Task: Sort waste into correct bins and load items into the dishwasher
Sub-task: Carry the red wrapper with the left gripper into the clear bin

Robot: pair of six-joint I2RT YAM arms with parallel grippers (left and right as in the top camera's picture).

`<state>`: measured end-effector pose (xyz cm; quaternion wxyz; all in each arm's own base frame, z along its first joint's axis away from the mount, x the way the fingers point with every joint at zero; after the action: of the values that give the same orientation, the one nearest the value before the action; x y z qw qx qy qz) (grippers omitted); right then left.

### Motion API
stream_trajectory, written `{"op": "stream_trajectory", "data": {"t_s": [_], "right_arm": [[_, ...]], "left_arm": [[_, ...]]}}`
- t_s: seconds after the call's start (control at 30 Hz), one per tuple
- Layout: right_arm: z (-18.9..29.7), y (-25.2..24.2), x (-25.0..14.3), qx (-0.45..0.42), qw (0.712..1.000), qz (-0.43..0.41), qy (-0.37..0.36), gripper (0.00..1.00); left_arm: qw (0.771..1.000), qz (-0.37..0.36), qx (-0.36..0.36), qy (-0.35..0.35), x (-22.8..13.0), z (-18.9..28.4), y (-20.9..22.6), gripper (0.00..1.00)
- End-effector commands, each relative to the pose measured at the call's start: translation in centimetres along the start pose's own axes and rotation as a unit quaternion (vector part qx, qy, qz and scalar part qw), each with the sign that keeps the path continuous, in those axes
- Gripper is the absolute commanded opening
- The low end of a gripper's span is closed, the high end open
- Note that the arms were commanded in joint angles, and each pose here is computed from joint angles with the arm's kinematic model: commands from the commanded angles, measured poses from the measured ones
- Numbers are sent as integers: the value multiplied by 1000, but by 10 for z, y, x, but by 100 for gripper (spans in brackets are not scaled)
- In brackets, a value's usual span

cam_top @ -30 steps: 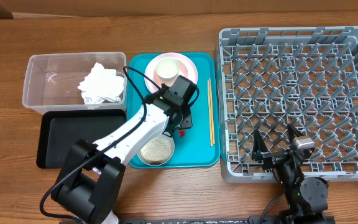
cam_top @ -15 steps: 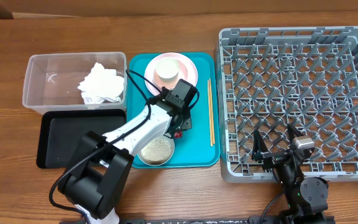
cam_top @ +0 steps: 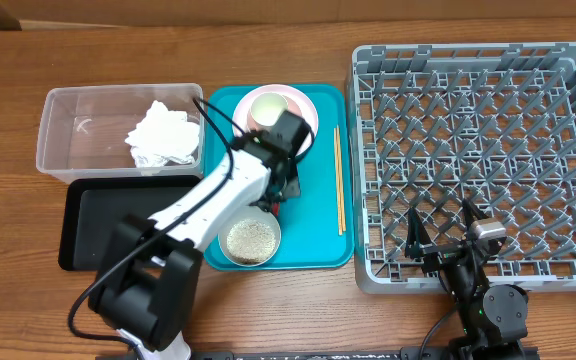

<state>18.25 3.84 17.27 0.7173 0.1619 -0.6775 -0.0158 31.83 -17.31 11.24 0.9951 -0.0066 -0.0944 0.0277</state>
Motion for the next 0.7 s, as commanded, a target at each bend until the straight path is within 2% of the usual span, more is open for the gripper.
{"op": "stream_trajectory", "data": {"t_s": [0.0,0.23,0.67], "right_arm": [[0,0,-2,1,1000,2,-2,100],[0,0,-2,1,1000,2,-2,100],[0,0,-2,1,1000,2,-2,100]], "left_arm": [[997,18,13,-79,34,59,18,4],[980,94,103,-143,62,107,90,4],[954,227,157,-117,71,103,199,4]]}}
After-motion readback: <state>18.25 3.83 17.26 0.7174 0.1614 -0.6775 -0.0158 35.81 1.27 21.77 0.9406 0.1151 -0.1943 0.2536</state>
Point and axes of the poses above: each gripper's point midway between its finger pads, its own z axis back along the fingers, its own y axis along the line the jaws close on, x = y × z, the point moved 6 cm from there along z, back along the fingers, and after that the axes turned 6 degrees about -z, right-handed, at the moved point
